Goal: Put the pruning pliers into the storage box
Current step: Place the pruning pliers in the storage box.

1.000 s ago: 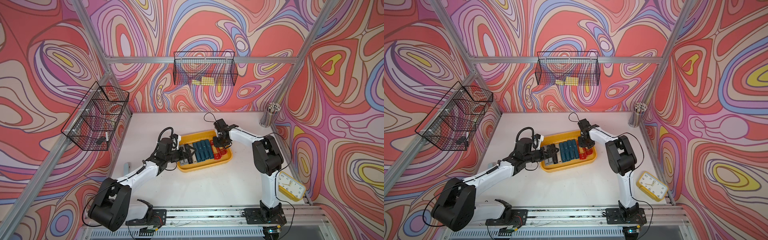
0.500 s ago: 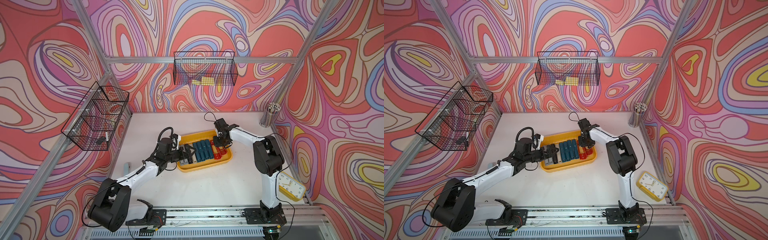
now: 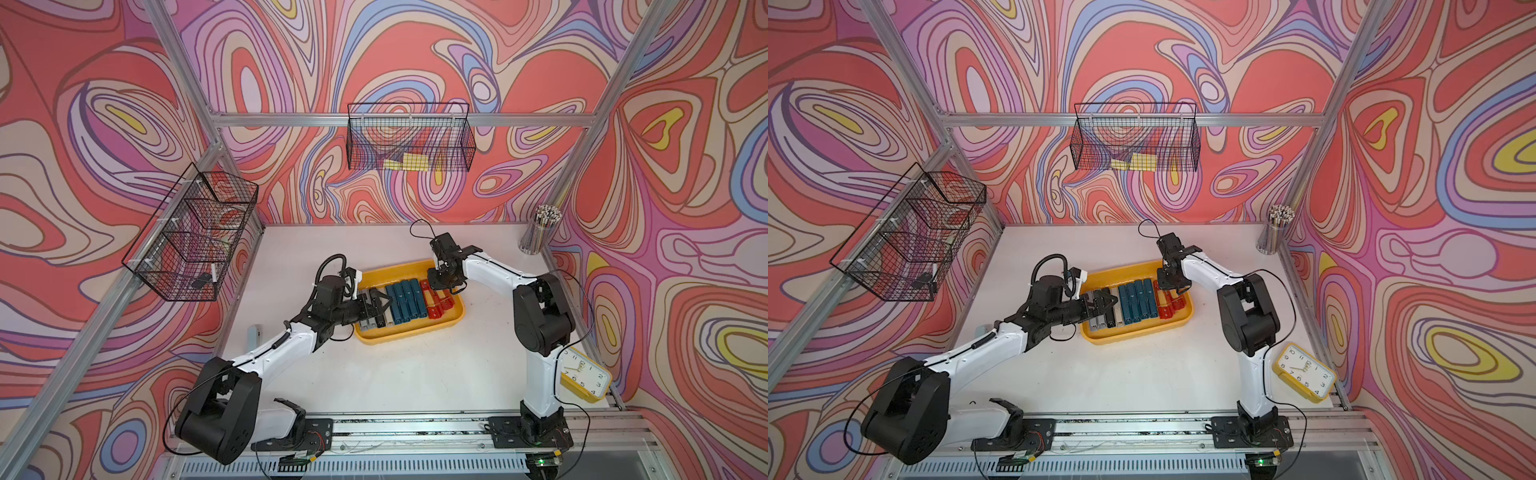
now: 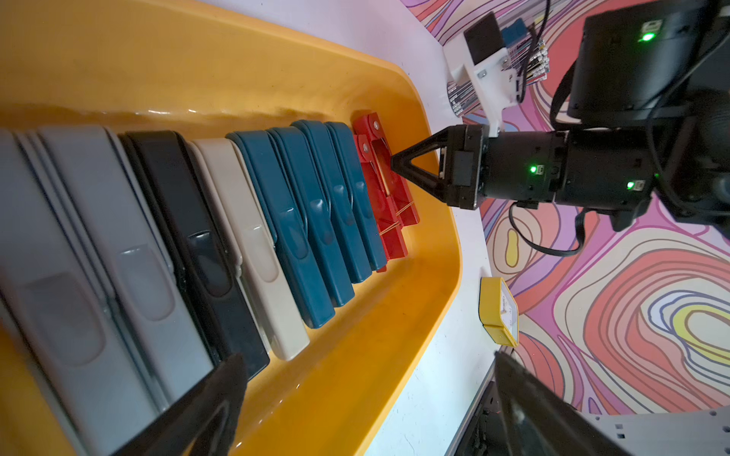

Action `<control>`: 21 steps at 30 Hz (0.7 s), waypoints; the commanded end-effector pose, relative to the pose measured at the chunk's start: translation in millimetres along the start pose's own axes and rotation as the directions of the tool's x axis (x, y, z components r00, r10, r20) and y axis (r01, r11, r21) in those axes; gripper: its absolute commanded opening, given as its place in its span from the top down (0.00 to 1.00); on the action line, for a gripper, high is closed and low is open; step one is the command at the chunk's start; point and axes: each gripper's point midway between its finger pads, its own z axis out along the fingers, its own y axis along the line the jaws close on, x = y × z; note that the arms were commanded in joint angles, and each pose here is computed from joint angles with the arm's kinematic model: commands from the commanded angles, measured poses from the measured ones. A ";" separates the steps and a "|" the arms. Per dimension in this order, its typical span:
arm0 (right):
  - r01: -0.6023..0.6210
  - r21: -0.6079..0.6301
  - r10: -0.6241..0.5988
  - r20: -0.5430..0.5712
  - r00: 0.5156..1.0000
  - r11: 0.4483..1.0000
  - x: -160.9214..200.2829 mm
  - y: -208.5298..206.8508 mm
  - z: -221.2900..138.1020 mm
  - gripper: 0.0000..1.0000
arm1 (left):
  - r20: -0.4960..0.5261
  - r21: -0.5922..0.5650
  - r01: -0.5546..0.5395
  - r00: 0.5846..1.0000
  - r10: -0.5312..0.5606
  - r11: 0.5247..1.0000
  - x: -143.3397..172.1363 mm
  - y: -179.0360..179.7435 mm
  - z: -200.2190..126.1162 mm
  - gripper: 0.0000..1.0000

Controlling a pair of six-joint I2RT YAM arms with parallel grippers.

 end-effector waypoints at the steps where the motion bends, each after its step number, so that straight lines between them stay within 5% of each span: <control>1: 0.002 -0.039 0.001 0.079 0.997 0.999 -19.1 8.1 -31.5 0.77 | 0.022 -0.006 -0.056 0.998 0.056 0.998 -9.9 -12.7 -9.0 0.01; 5: 0.003 -0.090 0.008 0.128 0.992 0.996 -20.4 14.8 -48.7 0.76 | 0.023 -0.043 -0.111 0.993 0.112 0.993 -14.9 -17.6 -17.9 0.01; 8: 0.002 -0.113 0.016 0.158 0.987 0.994 -17.8 16.2 -61.6 0.67 | 0.034 -0.096 -0.152 0.987 0.155 0.984 -20.1 -16.2 -26.9 0.01; 13: 0.006 -0.123 0.020 0.207 0.978 0.992 -12.5 13.8 -87.4 0.45 | 0.040 -0.205 -0.208 0.975 0.221 0.956 -29.4 -10.6 -44.7 0.01; 18: 0.005 -0.132 0.028 0.243 0.970 0.991 -1.3 9.9 -106.1 0.02 | 0.064 -0.363 -0.243 0.957 0.284 0.899 -39.7 4.8 -72.2 0.01; 21: 0.004 -0.128 0.033 0.280 0.960 0.992 3.9 5.3 -119.1 0.02 | 0.098 -0.481 -0.237 0.942 0.321 0.844 -47.2 19.3 -93.4 0.01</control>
